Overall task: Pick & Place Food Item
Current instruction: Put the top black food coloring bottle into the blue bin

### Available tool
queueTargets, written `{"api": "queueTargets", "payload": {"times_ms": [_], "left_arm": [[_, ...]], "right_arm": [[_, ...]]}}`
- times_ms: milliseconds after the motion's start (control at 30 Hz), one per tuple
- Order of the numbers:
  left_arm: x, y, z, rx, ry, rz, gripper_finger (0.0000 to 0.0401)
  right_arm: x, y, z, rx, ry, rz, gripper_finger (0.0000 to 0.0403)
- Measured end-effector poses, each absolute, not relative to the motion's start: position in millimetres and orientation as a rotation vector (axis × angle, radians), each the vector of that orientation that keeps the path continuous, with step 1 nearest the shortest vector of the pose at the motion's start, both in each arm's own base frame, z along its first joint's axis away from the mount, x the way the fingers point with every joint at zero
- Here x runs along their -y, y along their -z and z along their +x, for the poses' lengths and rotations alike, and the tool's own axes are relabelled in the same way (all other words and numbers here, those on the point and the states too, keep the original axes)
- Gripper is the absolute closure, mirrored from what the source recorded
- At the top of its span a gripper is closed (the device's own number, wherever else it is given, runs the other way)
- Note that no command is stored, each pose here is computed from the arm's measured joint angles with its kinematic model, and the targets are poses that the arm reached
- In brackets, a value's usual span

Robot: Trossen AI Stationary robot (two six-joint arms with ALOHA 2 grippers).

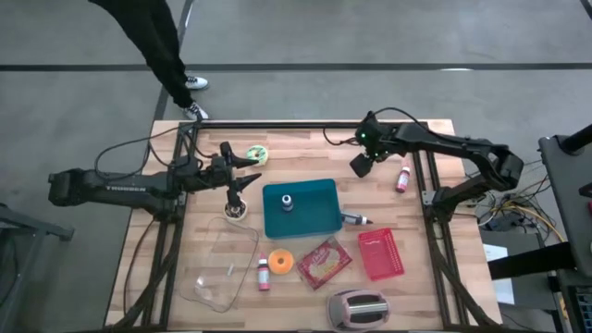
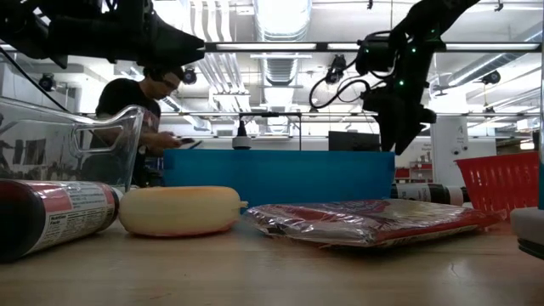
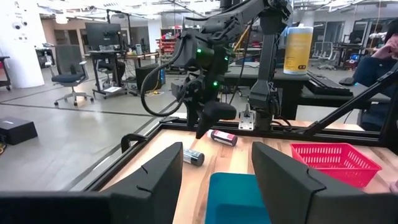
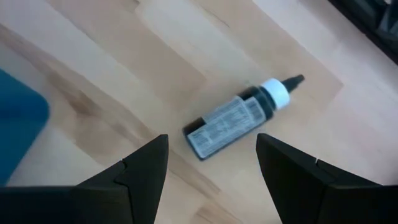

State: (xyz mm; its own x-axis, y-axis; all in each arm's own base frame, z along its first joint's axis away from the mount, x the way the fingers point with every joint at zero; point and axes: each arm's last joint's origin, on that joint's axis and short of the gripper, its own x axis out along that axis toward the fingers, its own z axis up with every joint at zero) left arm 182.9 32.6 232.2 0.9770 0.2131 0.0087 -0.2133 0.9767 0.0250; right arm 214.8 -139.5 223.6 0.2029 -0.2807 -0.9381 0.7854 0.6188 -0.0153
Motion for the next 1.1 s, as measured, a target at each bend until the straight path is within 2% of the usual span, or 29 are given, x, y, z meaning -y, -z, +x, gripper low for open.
{"api": "queueTargets", "payload": {"times_ms": [233,533,833,1100], "left_arm": [[-33,-231,183,0.004,-0.215,0.020,0.0204],[-32,-230,183,0.002,-0.214,0.006,0.0204],[-32,-231,183,0.006,-0.206,-0.001,0.0204],[-32,-231,183,0.009,-0.206,0.000,0.0204]], "right_arm": [[149,-225,205,-1.110,0.854,0.597,0.0165],[151,-221,200,-1.122,0.798,0.741,0.0165],[158,-205,200,-1.213,0.838,0.756,0.0156],[169,-189,211,-1.191,0.829,0.775,0.0149]]}}
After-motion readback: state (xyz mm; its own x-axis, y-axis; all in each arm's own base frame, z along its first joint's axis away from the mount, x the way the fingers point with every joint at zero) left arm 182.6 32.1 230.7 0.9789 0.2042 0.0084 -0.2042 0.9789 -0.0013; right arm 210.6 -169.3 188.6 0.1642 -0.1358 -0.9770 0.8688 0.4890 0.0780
